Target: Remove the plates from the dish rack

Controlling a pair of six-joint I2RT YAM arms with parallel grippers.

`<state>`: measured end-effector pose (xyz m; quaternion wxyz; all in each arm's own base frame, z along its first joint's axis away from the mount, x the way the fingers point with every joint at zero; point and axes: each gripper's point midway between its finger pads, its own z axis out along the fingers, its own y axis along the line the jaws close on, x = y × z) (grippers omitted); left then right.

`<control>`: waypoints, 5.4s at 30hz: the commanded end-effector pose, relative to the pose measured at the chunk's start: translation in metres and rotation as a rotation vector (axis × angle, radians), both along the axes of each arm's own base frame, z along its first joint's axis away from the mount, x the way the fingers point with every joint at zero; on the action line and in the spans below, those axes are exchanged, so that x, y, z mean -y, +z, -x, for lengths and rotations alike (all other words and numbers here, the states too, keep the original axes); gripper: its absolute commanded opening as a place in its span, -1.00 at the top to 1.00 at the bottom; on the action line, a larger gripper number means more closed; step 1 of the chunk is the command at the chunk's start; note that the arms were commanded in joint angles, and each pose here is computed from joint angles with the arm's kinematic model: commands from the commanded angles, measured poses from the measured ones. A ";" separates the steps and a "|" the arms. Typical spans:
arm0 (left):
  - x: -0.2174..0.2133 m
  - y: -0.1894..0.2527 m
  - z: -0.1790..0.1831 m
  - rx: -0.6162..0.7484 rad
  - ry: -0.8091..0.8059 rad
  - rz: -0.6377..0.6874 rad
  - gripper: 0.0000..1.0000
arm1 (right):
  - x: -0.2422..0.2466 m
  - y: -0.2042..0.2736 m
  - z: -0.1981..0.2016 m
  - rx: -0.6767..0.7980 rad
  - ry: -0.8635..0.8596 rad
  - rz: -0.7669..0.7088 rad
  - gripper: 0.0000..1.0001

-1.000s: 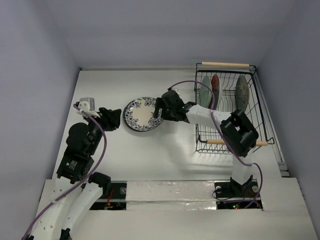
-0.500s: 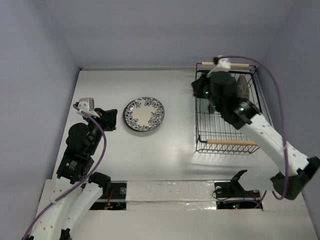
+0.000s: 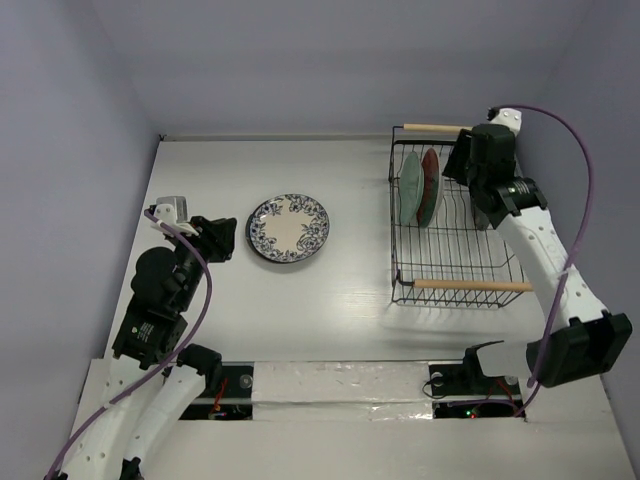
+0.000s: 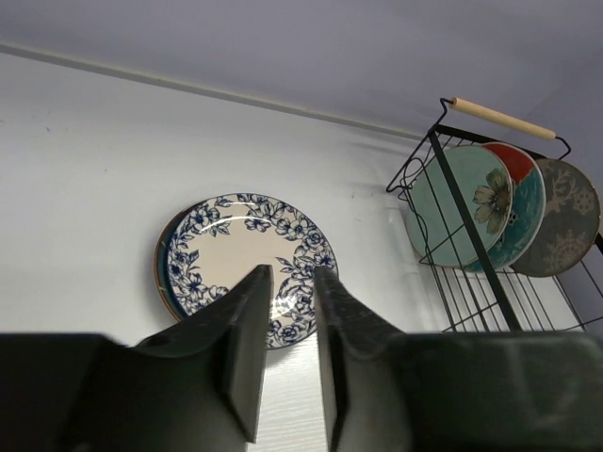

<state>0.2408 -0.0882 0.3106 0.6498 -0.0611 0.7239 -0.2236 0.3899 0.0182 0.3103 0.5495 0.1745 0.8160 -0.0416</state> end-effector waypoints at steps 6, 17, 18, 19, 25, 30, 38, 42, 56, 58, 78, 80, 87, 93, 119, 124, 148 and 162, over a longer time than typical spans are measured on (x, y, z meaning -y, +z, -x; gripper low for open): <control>0.003 0.007 -0.001 0.031 -0.017 0.011 0.30 | -0.029 -0.027 -0.042 -0.071 0.133 0.008 -0.28; 0.001 0.008 0.000 0.030 -0.007 0.010 0.23 | -0.018 -0.064 -0.077 -0.171 0.047 0.091 0.08; 0.001 0.008 0.000 0.030 -0.006 0.010 0.22 | -0.014 -0.065 -0.078 -0.176 0.032 0.103 0.12; 0.001 0.009 0.000 0.033 -0.006 0.013 0.22 | -0.010 -0.064 -0.077 -0.178 0.012 0.120 0.16; 0.001 0.010 0.001 0.037 -0.007 0.016 0.22 | 0.002 -0.066 -0.076 -0.213 -0.021 0.192 0.45; 0.000 0.011 0.002 0.043 -0.006 0.017 0.22 | 0.008 -0.076 -0.073 -0.267 -0.027 0.243 0.69; 0.000 0.012 0.003 0.046 -0.009 0.018 0.21 | 0.018 -0.056 -0.067 -0.248 -0.093 0.346 1.00; 0.000 0.013 0.004 0.048 -0.009 0.019 0.21 | 0.014 -0.010 -0.061 -0.154 -0.111 0.384 1.00; 0.001 0.012 0.003 0.046 -0.015 0.020 0.21 | 0.035 0.091 -0.005 0.043 -0.233 0.338 1.00; 0.002 0.011 0.003 0.044 -0.016 0.019 0.21 | 0.039 0.099 0.004 0.071 -0.263 0.303 1.00; 0.001 0.011 0.003 0.044 -0.010 0.022 0.21 | -0.119 0.205 0.045 0.554 0.479 -0.494 1.00; 0.001 0.011 0.003 0.044 -0.009 0.022 0.21 | -0.156 0.193 0.035 0.524 0.561 -0.563 1.00; 0.000 0.012 0.003 0.049 -0.006 0.022 0.21 | -0.276 0.145 0.013 0.405 0.754 -0.750 1.00; 0.000 0.012 0.003 0.047 -0.004 0.020 0.21 | -0.328 0.086 -0.018 0.286 0.735 -0.761 1.00; 0.001 0.010 0.002 0.041 -0.010 0.018 0.21 | -0.383 -0.136 -0.025 -0.092 0.592 -0.824 0.96; 0.001 0.010 0.002 0.042 -0.012 0.018 0.21 | -0.374 -0.166 -0.015 -0.159 0.571 -0.728 0.51; 0.001 0.011 0.004 0.047 -0.012 0.020 0.21 | -0.316 -0.117 0.012 -0.148 0.469 -0.220 -0.56; 0.000 0.013 0.005 0.054 -0.010 0.020 0.52 | -0.033 0.001 0.011 0.095 -0.109 0.022 1.00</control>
